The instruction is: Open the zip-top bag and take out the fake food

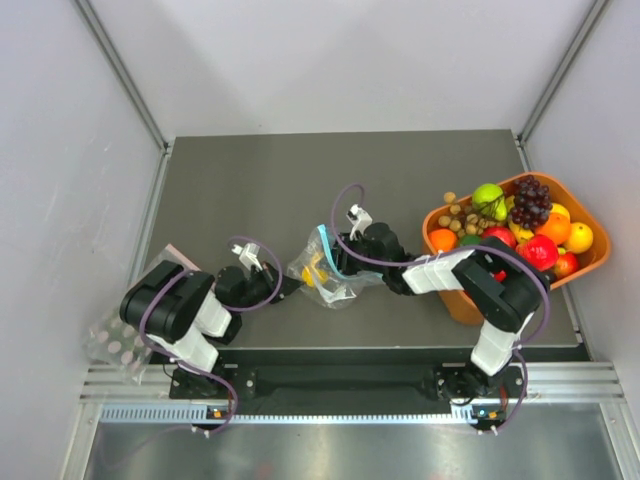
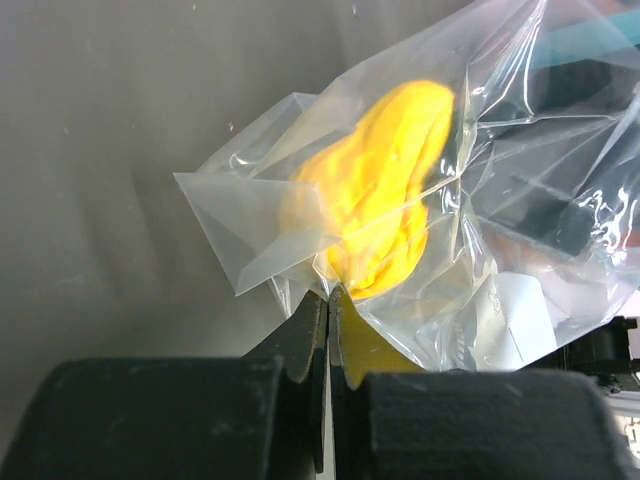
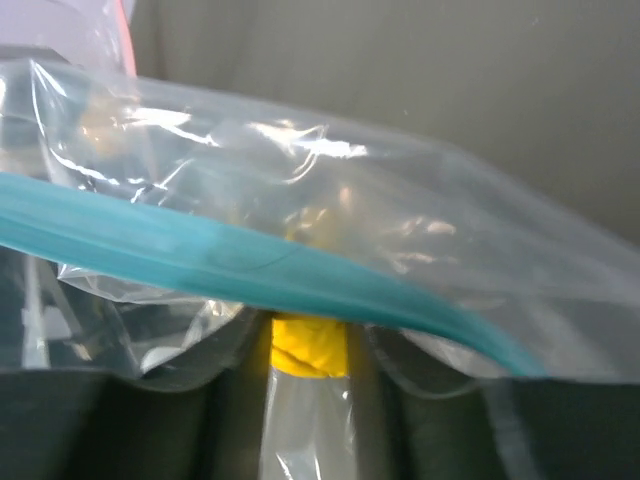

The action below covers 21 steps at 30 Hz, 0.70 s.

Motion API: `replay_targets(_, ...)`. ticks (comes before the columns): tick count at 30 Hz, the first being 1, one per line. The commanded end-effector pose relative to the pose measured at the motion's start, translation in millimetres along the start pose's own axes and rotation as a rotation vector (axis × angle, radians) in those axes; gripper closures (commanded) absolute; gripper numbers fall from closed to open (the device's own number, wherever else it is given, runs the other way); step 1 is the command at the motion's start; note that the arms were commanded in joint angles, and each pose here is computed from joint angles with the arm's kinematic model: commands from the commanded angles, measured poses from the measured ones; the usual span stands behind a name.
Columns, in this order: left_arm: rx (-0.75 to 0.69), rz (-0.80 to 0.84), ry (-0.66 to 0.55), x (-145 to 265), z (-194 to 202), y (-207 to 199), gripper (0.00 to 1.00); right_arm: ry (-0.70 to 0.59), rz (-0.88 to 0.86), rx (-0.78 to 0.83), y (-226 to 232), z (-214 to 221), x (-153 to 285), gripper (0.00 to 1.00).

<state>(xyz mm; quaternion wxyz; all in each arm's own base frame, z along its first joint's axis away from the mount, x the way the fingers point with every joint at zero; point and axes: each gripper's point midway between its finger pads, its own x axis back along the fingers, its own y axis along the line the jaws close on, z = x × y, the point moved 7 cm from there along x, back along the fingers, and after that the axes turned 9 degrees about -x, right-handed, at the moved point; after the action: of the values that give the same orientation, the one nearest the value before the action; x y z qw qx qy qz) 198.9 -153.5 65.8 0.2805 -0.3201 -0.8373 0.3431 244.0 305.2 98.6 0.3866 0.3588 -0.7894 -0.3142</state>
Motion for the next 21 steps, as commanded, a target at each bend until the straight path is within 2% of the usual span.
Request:
replay_targets(1,-0.082,0.129,-0.096,-6,-22,-20,1.00,-0.020,-0.125,0.034,25,-8,-4,0.72)
replay_targets(3,-0.081,0.133,-0.089,-6,-22,-20,1.00,-0.018,-0.130,0.036,26,-7,-4,0.80)
replay_targets(4,-0.083,0.136,-0.092,-7,-23,-21,1.00,-0.021,-0.134,0.037,26,-8,-5,0.88)
replay_targets(7,-0.094,0.134,-0.092,-6,-24,-22,1.00,-0.021,-0.136,0.038,24,-6,-4,0.97)
replay_targets(15,-0.134,0.009,-0.057,-2,-25,-14,1.00,-0.087,-0.054,0.109,25,-14,23,1.00)
replay_targets(21,-0.208,-0.074,-0.087,4,-38,-16,1.00,-0.143,0.010,0.144,24,-17,50,1.00)
